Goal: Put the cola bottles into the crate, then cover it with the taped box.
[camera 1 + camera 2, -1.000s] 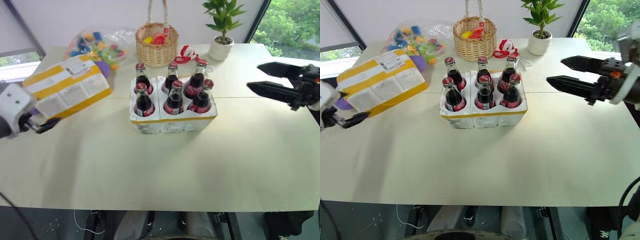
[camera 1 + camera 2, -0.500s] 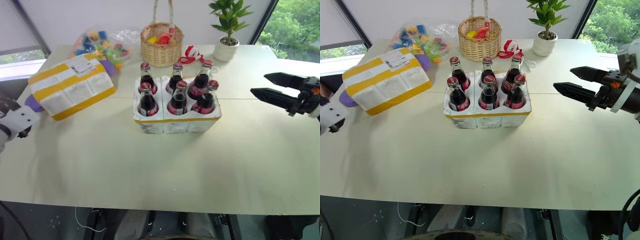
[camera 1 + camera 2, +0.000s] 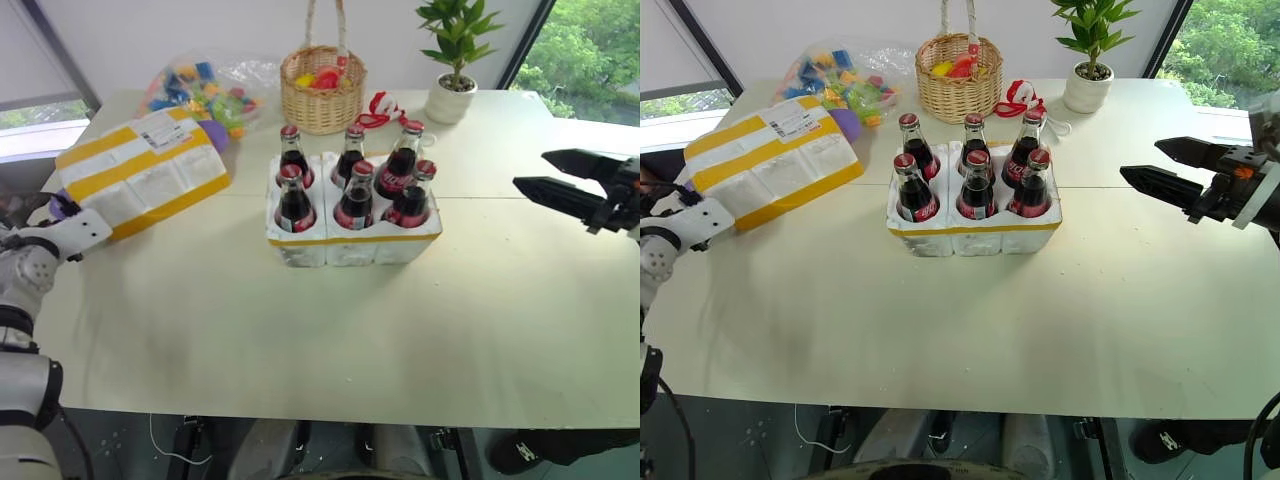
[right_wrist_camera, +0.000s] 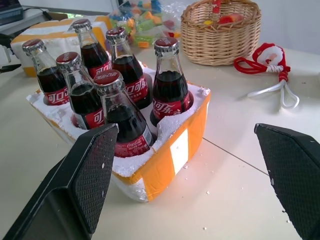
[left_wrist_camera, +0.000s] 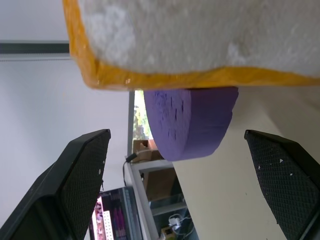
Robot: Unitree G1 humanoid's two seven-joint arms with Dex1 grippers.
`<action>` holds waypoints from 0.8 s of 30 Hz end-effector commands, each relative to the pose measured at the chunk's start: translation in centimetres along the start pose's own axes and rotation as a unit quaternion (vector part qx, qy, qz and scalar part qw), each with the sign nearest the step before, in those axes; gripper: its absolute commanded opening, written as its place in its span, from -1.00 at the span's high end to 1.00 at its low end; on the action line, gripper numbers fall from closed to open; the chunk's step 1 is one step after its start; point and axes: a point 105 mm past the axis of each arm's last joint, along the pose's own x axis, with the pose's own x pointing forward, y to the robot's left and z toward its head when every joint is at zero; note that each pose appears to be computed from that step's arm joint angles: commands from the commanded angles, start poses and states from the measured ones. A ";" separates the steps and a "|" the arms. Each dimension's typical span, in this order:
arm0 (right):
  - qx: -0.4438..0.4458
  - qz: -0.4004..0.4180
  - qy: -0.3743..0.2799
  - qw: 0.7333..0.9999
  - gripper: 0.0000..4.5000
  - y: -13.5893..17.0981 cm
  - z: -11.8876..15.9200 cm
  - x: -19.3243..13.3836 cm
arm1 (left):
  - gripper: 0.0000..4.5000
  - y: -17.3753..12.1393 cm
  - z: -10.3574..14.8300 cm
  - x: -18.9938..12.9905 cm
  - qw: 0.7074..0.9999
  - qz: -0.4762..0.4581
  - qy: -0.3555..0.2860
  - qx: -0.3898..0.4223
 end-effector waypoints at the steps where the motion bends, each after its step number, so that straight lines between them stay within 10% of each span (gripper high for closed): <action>1: -0.029 -0.018 -0.024 0.999 -0.98 -0.2 1.8 -0.9 | -1.00 1.0 -0.1 0.2 1.000 0.013 0.009 0.005; 7: -0.031 -0.034 -0.031 0.998 -1.00 -0.7 2.2 -1.5 | -0.64 0.5 0.8 0.6 1.000 -0.003 0.008 -0.001; 12: -0.033 -0.041 -0.034 0.998 -1.00 -0.6 2.3 -2.0 | 0.48 0.7 1.1 0.8 1.000 0.001 0.010 -0.009; 24: -0.035 -0.045 -0.037 0.998 -1.00 -0.4 2.2 -1.7 | 0.48 1.0 1.0 0.7 1.000 0.009 0.006 -0.013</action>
